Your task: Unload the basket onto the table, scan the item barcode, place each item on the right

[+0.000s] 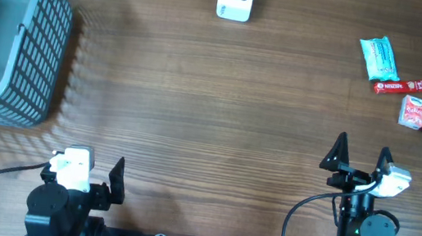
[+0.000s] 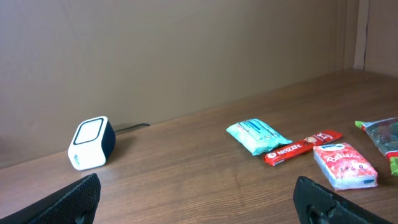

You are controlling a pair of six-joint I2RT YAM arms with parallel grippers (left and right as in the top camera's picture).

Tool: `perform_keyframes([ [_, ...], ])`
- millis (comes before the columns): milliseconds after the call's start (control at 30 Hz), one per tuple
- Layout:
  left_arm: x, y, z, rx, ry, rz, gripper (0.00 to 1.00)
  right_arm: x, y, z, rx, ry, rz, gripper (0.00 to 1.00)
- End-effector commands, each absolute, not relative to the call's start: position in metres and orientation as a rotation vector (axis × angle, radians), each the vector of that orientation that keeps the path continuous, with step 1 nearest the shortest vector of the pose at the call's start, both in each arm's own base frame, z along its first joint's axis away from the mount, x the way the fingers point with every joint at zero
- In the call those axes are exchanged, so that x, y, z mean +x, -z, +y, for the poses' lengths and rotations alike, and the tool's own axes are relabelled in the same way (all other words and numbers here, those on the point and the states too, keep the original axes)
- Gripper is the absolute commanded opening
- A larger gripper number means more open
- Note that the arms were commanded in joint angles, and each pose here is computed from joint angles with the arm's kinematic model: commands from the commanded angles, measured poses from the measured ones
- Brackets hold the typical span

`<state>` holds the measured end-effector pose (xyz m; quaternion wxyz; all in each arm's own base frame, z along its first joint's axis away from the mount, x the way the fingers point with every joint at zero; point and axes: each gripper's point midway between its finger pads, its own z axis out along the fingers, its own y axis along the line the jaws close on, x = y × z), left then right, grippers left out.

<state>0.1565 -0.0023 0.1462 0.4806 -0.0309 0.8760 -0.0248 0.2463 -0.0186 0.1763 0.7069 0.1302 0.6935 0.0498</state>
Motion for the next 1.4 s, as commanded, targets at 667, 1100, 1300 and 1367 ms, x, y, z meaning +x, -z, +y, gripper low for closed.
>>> perform_keyframes([
  [667, 0.157, -0.146, 0.007, -0.067, -0.023, 2.133, 1.00, 0.246, -0.179, -0.016, 0.262, -0.111, 1.535, 1.00],
  [1100, 0.193, -0.222, -0.022, 0.058, 0.137, 1.771, 1.00, 0.246, -0.179, -0.016, 0.262, -0.111, 1.535, 1.00],
  [1300, 0.220, -0.237, -0.031, 0.106, 0.167, 1.566, 1.00, 0.246, -0.179, -0.016, 0.262, -0.111, 1.535, 1.00],
  [1367, 0.228, -0.221, -0.034, 0.115, 0.173, 1.564, 1.00, 0.246, -0.179, -0.016, 0.262, -0.111, 1.535, 1.00],
])
